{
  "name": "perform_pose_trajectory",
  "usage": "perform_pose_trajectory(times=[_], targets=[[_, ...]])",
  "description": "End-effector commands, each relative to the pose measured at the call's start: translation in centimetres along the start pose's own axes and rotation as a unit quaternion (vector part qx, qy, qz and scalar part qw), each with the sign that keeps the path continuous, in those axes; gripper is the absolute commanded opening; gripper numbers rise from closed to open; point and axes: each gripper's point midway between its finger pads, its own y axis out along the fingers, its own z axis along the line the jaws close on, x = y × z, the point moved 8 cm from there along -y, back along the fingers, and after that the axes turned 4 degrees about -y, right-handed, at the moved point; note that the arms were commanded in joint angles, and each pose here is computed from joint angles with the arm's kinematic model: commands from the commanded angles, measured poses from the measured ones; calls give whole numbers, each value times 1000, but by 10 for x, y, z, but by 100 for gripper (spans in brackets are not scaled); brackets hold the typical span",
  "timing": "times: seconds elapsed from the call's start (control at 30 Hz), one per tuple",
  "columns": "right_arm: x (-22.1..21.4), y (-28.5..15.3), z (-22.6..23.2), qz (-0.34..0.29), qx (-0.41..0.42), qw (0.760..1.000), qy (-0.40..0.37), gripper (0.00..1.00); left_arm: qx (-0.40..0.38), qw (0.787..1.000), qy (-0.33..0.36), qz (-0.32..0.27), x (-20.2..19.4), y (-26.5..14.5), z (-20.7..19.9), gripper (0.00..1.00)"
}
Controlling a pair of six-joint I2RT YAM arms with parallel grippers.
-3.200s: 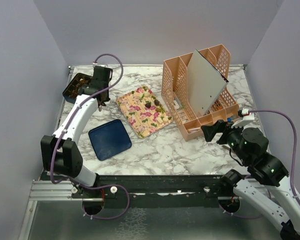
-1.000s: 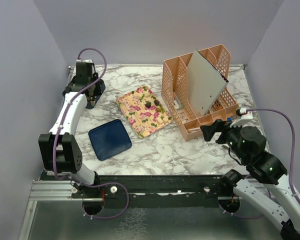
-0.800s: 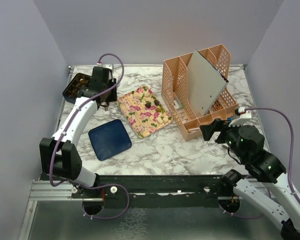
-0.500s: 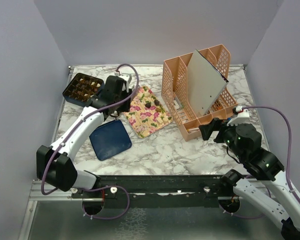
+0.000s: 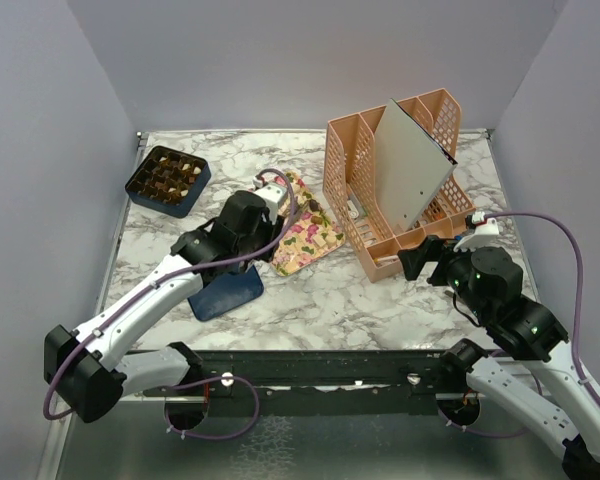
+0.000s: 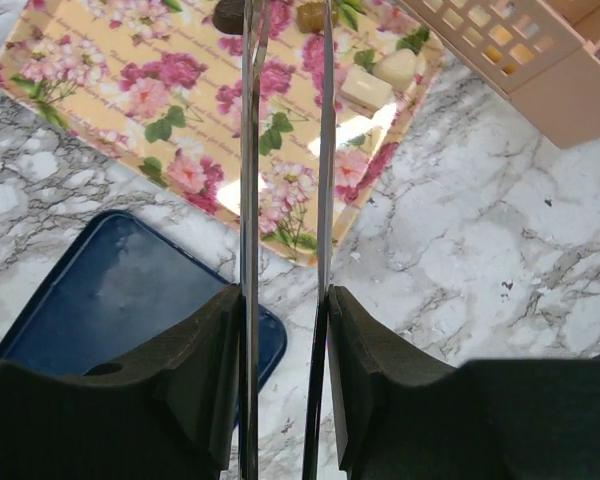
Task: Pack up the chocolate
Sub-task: Pick up the fake chocolate from the plate.
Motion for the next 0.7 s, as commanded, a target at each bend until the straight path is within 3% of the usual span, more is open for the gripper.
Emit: perform_pose_trajectory(times=[0.0, 0.33, 0.67], targets=[[-2, 1, -1, 2, -9, 1000, 4, 99, -11, 999, 38, -26, -5, -6, -18, 43], [1, -5, -3, -12, -9, 1000, 14, 99, 4, 995, 100, 24, -42, 14, -51, 44], [6, -13, -2, -17, 0, 1000, 19, 99, 3, 992, 120, 34, -43, 31, -60, 49]])
